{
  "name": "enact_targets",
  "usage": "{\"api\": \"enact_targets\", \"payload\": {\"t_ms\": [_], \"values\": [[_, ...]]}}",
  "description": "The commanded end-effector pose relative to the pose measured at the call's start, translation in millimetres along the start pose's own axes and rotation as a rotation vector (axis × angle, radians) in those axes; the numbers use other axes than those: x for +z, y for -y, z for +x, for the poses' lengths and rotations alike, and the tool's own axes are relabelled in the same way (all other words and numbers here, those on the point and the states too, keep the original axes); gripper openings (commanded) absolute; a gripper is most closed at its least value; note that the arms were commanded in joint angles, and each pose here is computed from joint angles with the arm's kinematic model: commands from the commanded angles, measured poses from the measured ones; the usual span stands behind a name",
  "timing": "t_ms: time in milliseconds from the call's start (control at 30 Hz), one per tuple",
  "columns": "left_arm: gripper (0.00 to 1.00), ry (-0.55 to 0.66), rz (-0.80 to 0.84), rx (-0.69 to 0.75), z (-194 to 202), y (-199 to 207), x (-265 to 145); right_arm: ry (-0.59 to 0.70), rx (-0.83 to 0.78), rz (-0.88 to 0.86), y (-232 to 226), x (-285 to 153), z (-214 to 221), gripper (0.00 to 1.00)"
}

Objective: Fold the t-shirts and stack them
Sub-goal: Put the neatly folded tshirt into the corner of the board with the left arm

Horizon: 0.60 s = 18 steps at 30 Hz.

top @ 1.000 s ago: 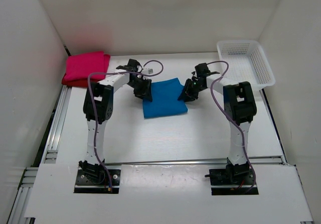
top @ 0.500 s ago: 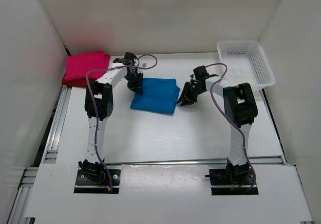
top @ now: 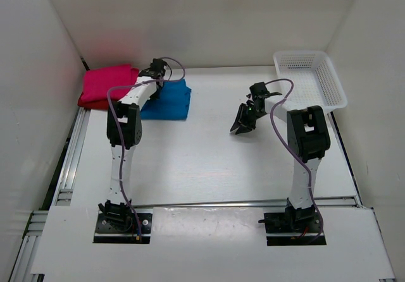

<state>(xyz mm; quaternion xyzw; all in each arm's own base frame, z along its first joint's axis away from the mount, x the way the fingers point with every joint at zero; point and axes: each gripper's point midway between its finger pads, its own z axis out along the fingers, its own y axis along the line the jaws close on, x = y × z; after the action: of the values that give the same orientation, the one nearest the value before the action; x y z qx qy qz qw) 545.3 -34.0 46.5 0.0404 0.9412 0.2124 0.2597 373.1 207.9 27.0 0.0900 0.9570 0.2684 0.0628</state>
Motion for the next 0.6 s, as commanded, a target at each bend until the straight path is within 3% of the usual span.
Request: {"api": "enact_targets", "payload": {"t_ms": [0,333,567], "values": [[0.1,0.164,-0.208,-0.152,-57.2,-69.9,-17.6,0.053,-0.047,-0.006,-11.0,-19.7,-11.9,0.37],[0.1,0.291,-0.324,-0.296,-93.2,-118.8,-28.7,0.036,-0.053,0.015,-3.1,-17.0,-5.7,0.37],[0.1,0.302,-0.384,-0.364,-94.4,-157.6,-21.9,0.036,-0.056,0.042,8.2,-15.5,-4.5,0.37]]}}
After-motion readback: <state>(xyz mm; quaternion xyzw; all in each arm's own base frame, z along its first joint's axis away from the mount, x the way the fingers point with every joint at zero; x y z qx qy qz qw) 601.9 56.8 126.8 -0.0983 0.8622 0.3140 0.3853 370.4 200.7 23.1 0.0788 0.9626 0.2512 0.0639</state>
